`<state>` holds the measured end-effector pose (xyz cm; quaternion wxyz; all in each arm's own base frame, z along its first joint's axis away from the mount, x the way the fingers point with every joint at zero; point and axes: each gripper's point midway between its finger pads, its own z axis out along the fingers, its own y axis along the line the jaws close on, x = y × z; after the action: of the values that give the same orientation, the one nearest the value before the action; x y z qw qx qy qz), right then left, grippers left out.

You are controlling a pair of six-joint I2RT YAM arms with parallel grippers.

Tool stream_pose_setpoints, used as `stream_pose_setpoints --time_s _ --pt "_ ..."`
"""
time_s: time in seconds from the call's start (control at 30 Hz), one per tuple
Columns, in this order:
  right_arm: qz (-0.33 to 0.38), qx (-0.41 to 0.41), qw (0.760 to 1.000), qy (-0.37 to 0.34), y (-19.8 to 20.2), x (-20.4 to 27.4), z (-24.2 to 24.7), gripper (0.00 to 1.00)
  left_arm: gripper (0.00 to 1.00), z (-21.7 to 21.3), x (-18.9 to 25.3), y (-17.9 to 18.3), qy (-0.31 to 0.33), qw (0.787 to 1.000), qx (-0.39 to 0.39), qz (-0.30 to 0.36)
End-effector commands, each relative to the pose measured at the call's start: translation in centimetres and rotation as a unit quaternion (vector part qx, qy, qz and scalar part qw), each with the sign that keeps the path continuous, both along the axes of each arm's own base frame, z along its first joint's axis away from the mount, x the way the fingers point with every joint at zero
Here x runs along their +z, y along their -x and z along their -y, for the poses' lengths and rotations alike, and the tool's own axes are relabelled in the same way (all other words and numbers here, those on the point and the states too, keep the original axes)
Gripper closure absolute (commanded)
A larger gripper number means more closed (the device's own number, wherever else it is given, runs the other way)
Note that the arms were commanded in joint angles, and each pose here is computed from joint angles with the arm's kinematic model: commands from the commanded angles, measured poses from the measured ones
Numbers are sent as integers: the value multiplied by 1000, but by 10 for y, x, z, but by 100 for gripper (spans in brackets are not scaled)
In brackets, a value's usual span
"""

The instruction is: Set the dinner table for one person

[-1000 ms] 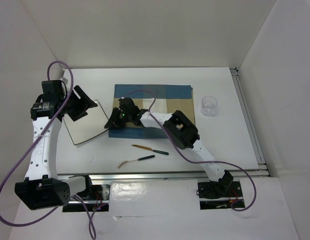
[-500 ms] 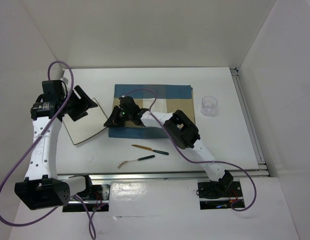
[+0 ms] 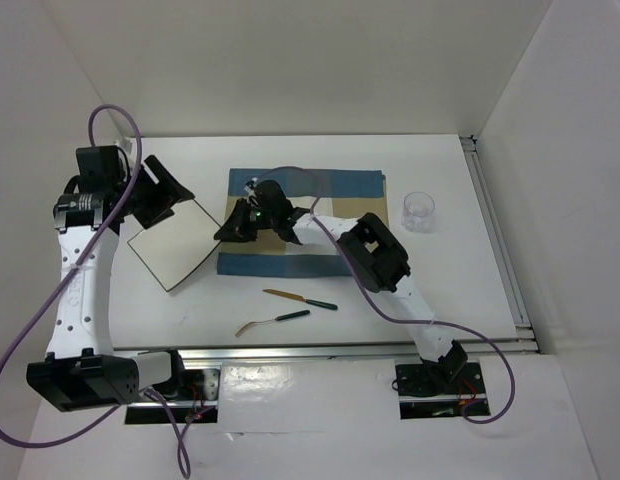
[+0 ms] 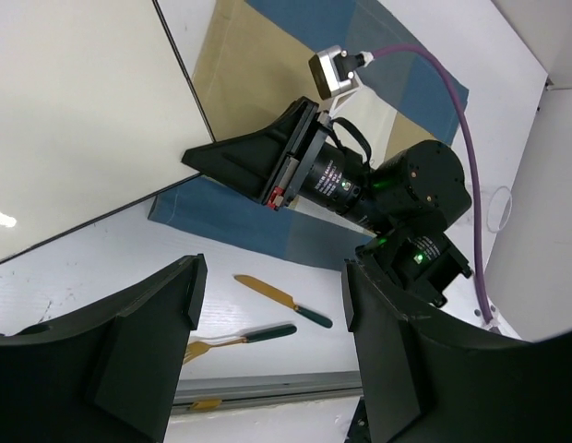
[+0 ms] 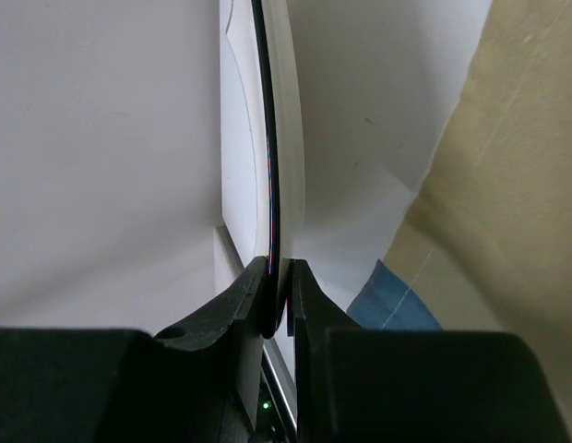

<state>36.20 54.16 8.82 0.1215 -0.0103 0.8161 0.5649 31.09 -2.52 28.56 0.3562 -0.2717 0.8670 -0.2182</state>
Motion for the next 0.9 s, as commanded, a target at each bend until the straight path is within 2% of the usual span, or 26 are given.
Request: stream_pose_setpoints --time_s 0.0,0.23,0.37,0.43,0.5,0.53,0.57,0.63,0.67,0.73,0.77,0.83,0.87 --pt "147 38 974 -170 -3 158 4 100 22 0 15 -5 -5 1000 -4 17" --pt "143 39 967 -206 -9 179 25 100 22 2 18 -9 5 1000 -2 21" --pt "170 32 958 -228 -12 213 44 100 22 0 22 -12 0 1000 2 26" --pt "172 13 960 -222 -16 214 53 100 22 0 23 -12 0 1000 2 26" --pt "182 -7 957 -227 -15 234 67 100 22 -1 23 -15 0 1000 2 26" --pt "170 -36 962 -213 -23 221 78 100 22 1 24 -14 3 1000 -2 26" --pt "180 -54 958 -218 -24 238 92 100 22 1 24 -14 3 1000 -2 26" --pt "165 -95 961 -199 -30 225 110 100 22 2 26 -16 5 999 -5 31" --pt "178 -111 957 -201 -29 241 125 100 22 2 26 -16 5 999 -5 31" --pt "165 -138 960 -178 -29 226 143 100 22 2 22 -15 6 1000 -5 27" --pt "164 -178 956 -167 -33 223 173 100 22 2 19 -17 7 1000 -5 22" --pt "171 -190 952 -171 -29 233 184 100 22 3 21 -18 9 1000 -8 27" --pt "163 -206 952 -159 -32 220 197 100 22 3 18 -17 10 1000 -8 23"
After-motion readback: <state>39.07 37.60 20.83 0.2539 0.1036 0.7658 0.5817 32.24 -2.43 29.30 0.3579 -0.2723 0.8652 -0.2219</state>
